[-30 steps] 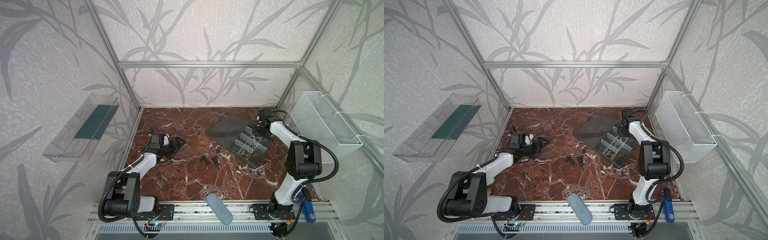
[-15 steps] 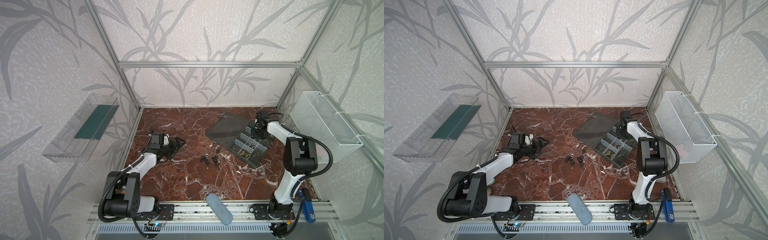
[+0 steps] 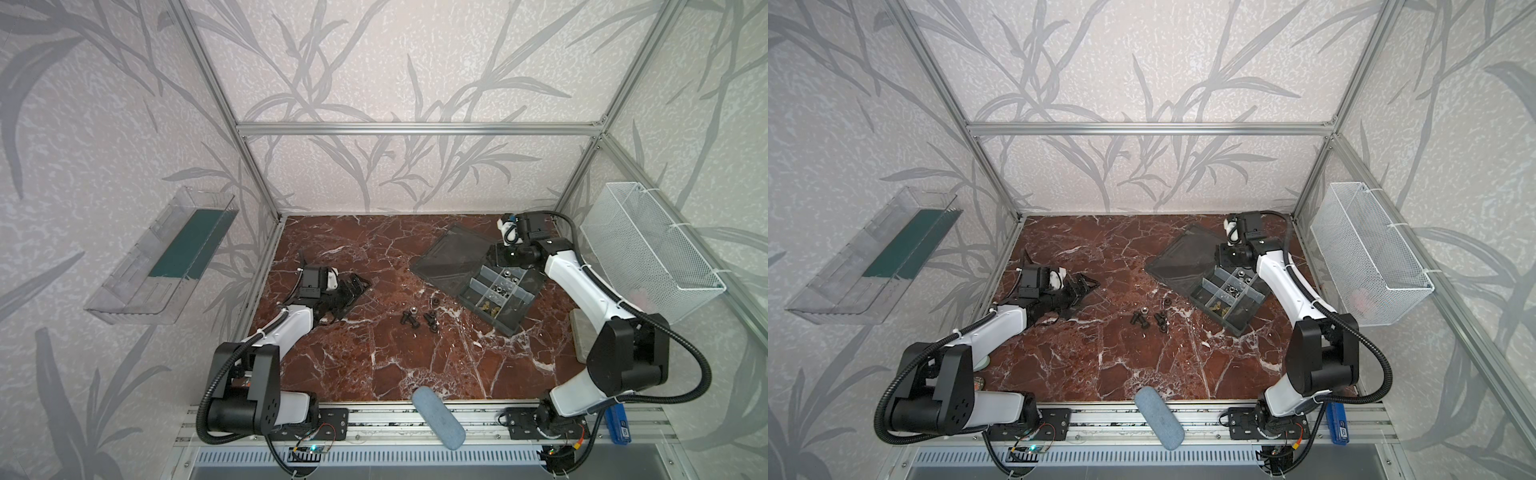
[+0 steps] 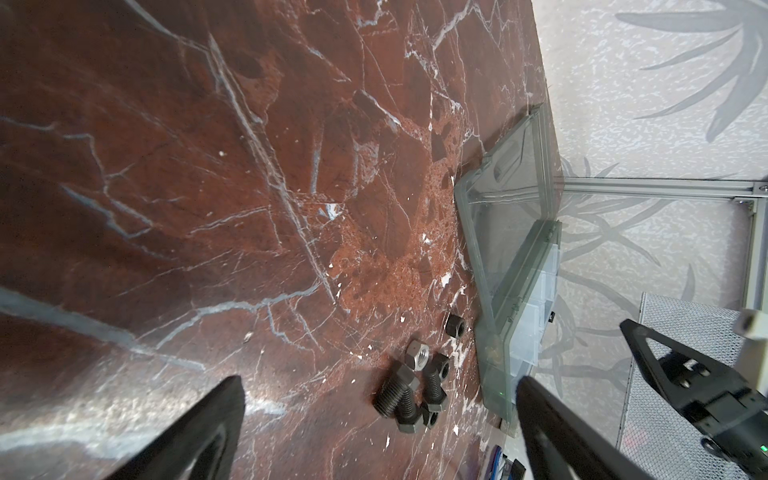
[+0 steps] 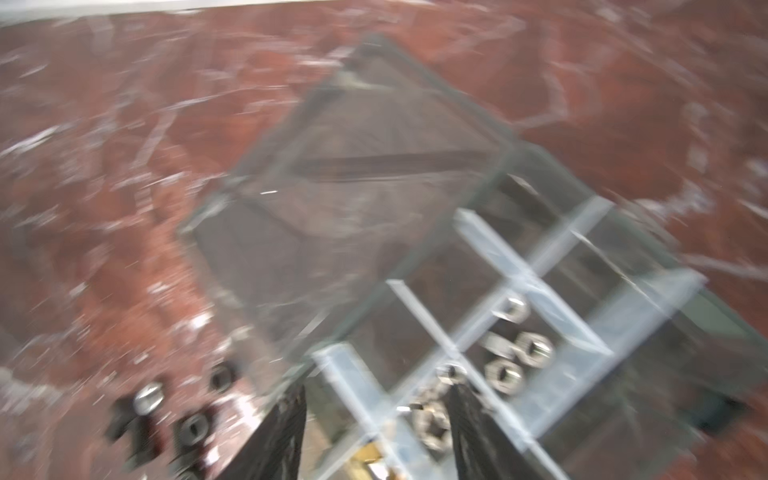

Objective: Sort the screws and nuts into containers
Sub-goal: 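Move the right gripper back over the pile toward another silver hex nut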

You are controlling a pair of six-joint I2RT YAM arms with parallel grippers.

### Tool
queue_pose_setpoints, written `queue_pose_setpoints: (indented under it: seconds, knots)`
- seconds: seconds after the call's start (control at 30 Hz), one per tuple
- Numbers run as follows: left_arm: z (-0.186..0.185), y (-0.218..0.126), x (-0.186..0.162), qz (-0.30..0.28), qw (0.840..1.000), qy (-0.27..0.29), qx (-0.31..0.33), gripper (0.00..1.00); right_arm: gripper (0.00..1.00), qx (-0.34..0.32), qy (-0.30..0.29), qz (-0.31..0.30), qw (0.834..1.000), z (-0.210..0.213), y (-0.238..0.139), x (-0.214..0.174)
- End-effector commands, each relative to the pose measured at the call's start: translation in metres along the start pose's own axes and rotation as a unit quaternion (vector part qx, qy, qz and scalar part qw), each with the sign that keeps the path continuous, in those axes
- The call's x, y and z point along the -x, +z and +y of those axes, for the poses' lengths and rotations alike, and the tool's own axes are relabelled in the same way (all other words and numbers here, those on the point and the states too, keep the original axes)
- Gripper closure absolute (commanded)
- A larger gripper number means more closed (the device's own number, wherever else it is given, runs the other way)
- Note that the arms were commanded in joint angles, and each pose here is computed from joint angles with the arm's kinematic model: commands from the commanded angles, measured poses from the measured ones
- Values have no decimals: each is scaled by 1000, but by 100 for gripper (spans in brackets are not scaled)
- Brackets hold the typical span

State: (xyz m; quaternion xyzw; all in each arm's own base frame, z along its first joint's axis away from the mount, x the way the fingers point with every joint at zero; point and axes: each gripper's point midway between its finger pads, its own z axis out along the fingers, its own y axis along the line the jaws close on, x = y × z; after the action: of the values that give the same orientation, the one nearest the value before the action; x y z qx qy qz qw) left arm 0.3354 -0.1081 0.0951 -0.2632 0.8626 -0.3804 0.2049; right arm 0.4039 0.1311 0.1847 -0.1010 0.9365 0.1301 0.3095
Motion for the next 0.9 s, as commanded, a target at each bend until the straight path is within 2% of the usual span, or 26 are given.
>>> queue_pose_setpoints:
  seconds: [0.0,0.1,0.37,0.5,0.87]
  knots:
    - [-1,-1,1,0,1000,-1,-3,1,42,41,-82,58,994,61,13,-31]
    - [-2,-1,1,1,1000,0,-4,1,42,54,-122,92,987,100,30,-51]
    - [-4,-4,0,0,1000,3,-7,0,42,64,-168,173,968,154,81,-100]
    - [-4,-5,-1,-2,1000,5,-8,1,42,68,-169,196,964,165,99,-118]
    - [-2,-5,-2,-1,1000,5,-10,1,42,72,-175,211,959,184,119,-139]
